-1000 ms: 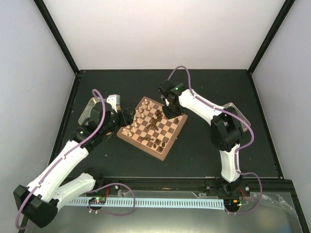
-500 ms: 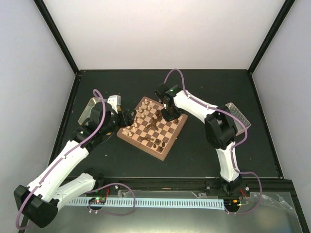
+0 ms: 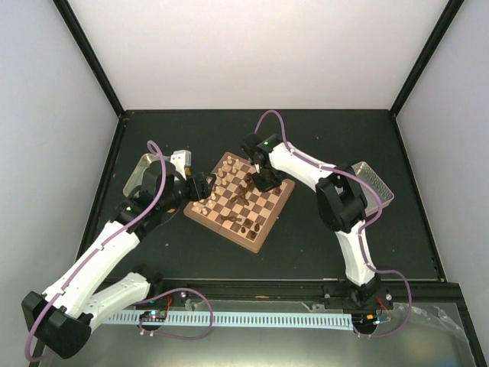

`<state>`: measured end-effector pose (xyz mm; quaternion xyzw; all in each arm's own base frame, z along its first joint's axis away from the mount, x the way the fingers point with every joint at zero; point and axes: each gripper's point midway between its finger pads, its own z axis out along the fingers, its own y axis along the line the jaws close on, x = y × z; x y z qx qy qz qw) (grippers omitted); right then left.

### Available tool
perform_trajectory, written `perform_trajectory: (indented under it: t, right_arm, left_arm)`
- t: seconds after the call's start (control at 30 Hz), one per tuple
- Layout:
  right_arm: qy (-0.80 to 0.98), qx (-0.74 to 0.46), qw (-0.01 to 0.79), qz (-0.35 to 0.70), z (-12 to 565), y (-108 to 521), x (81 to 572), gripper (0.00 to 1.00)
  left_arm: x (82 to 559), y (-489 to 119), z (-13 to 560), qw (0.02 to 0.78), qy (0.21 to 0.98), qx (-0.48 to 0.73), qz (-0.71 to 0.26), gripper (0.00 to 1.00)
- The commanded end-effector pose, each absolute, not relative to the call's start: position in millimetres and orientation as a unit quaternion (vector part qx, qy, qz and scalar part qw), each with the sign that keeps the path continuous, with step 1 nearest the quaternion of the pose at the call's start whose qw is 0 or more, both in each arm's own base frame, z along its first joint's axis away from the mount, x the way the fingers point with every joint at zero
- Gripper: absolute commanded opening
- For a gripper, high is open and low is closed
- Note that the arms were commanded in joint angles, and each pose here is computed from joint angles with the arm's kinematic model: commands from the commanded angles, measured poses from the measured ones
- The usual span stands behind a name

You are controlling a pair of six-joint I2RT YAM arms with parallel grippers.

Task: Set up the chess pieces on the board
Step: Place the chess piece on the chessboard.

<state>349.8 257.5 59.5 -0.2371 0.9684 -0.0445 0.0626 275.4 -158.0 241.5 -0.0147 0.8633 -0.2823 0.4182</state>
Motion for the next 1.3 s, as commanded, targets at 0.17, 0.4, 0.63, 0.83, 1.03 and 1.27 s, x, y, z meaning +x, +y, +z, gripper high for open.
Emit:
perform_trajectory:
  t: [0.17,0.4,0.63,0.83,1.03,1.27]
  right_arm:
    - [0.966,-0.242,0.073,-0.061,60.8,259.8,358.3,0.15]
    - [0.965,-0.243,0.070,-0.063,57.3,260.3,359.1,0.20]
    - [0.966,-0.241,0.079,-0.057,61.7,262.9,362.0,0.23]
    - [0.967,-0.220,0.121,-0.049,86.6,264.6,370.1,0.24]
    - [0.964,-0.193,0.180,-0.015,128.1,266.2,370.7,0.33]
    - [0.943,-0.276,0.179,0.059,134.8,311.2,325.9,0.34]
  left_arm:
    - [276.8,-162.1,248.0,0.423,0.857,-0.004,-0.295,0.76]
    - [276.5,-163.5,247.9,0.421,0.857,-0.003,-0.298,0.76]
    - [276.0,-163.8,248.3,0.421,0.856,-0.003,-0.300,0.76]
    - [274.9,-163.2,249.8,0.422,0.855,-0.003,-0.301,0.76]
    - [274.6,-158.6,252.9,0.430,0.854,-0.009,-0.293,0.76]
    - [274.7,-141.7,264.1,0.459,0.843,-0.044,-0.277,0.76]
